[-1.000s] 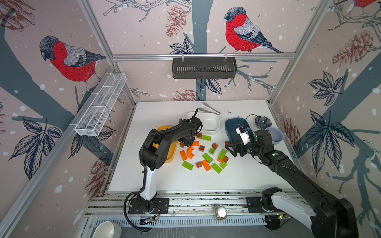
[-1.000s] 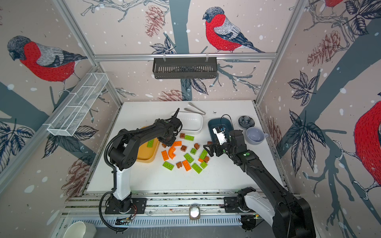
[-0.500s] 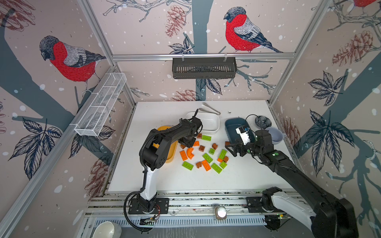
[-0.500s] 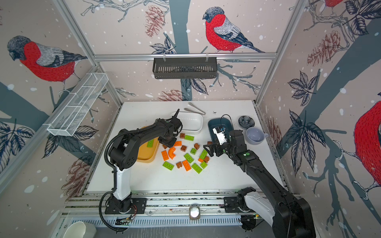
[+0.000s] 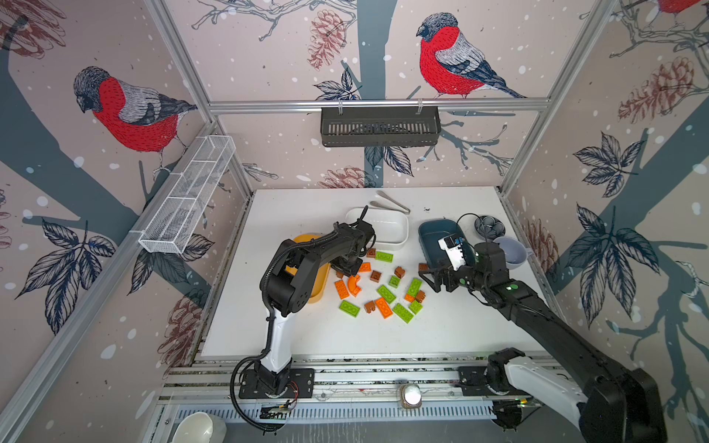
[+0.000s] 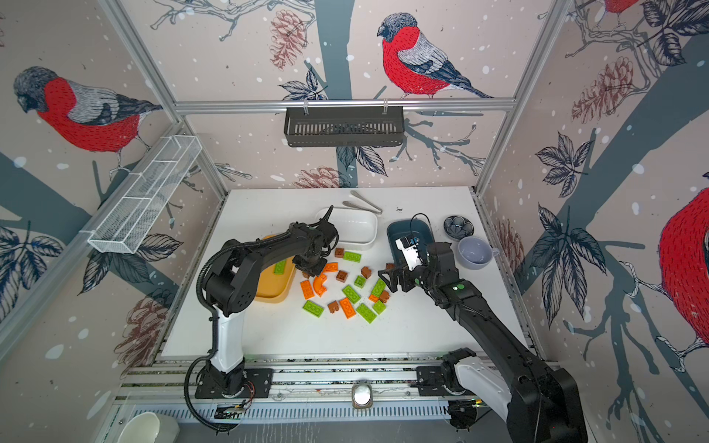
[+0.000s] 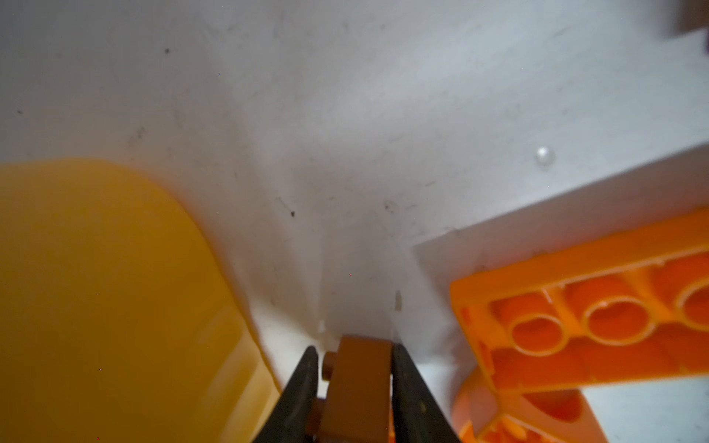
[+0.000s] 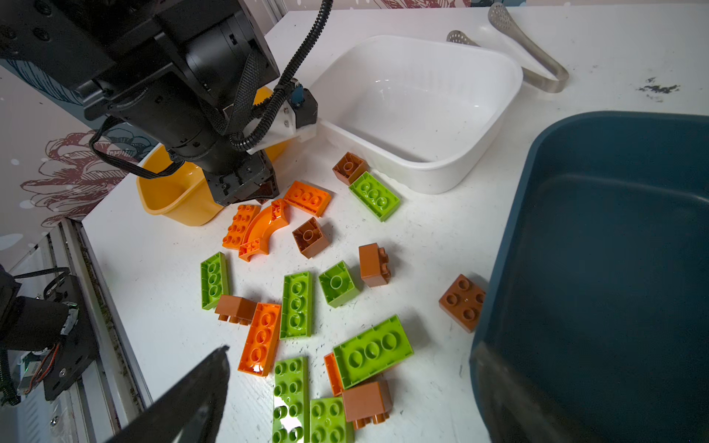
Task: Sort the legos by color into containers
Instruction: 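Carry the brown brick to the white tray and release it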
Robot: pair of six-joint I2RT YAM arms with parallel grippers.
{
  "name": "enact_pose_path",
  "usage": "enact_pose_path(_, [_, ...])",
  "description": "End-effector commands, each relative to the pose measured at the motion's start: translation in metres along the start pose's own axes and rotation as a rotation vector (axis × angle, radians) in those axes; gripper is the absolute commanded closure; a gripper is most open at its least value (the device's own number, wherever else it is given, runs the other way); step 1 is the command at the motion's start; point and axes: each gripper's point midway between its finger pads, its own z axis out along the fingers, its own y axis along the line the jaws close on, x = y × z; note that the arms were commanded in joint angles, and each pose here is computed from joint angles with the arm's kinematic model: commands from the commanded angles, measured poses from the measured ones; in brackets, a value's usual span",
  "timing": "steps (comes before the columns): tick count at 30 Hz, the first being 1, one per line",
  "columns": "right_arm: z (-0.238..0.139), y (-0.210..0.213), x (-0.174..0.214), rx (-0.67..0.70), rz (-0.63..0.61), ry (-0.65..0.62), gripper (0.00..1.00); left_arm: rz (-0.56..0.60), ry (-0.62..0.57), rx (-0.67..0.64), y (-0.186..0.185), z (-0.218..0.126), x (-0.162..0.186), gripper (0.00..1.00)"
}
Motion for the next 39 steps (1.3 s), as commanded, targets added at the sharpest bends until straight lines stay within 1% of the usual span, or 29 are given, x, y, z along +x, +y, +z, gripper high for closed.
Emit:
enact_pose_path(1, [0.000, 0.002, -0.005, -0.014, -0.009, -0.018, 0.00, 0.018, 0.031, 0.013, -0.001, 0.000, 0.008, 0.78])
enact_pose_path(3, [0.000, 0.002, -0.006, -0.014, -0.010, -0.020, 0.01, 0.012, 0.021, 0.025, -0.002, -0.007, 0.003, 0.83])
enact_pose_path(8, [0.000, 0.002, -0.007, -0.012, -0.016, -0.025, 0.00, -0.007, -0.014, 0.032, 0.002, -0.030, -0.012, 0.83])
enact_pose_path(11, [0.000, 0.002, -0.012, -0.008, -0.022, -0.037, 0.00, -0.024, -0.055, 0.042, 0.005, -0.054, -0.028, 0.82])
enact_pose_path(14, [0.000, 0.001, -0.018, -0.007, -0.024, -0.049, 0.00, -0.052, -0.118, 0.052, 0.009, -0.080, -0.054, 0.81])
enact_pose_path(19, [0.001, -0.001, -0.026, -0.002, -0.032, -0.048, 0.01, -0.161, -0.278, 0.084, 0.024, -0.112, -0.111, 0.81])
enact_pose_path(22, [0.001, -0.003, -0.031, 0.002, -0.039, -0.051, 0.01, -0.216, -0.364, 0.131, 0.024, -0.117, -0.146, 0.81])
enact_pose_path(24, [-0.001, -0.004, -0.034, 0.010, -0.045, -0.054, 0.01, -0.234, -0.392, 0.136, 0.024, -0.112, -0.163, 0.81])
enact_pose_path(30, [-0.006, -0.008, -0.043, 0.029, -0.049, -0.067, 0.01, -0.269, -0.424, 0.136, 0.023, -0.083, -0.195, 0.80])
enact_pose_path(31, [-0.007, -0.009, -0.043, 0.032, -0.048, -0.068, 0.01, -0.275, -0.425, 0.138, 0.024, -0.081, -0.197, 0.78])
enact_pose_path(33, [-0.008, -0.009, -0.044, 0.035, -0.048, -0.069, 0.01, -0.282, -0.422, 0.142, 0.022, -0.078, -0.200, 0.63])
enact_pose_path(35, [-0.009, -0.010, -0.043, 0.038, -0.044, -0.067, 0.01, -0.280, -0.413, 0.157, 0.020, -0.078, -0.198, 0.51])
enact_pose_path(37, [-0.009, -0.011, -0.040, 0.039, -0.044, -0.062, 0.01, -0.280, -0.402, 0.163, 0.019, -0.082, -0.193, 0.45])
enact_pose_path(39, [-0.009, -0.012, -0.038, 0.037, -0.040, -0.057, 0.01, -0.276, -0.388, 0.185, 0.016, -0.090, -0.184, 0.41])
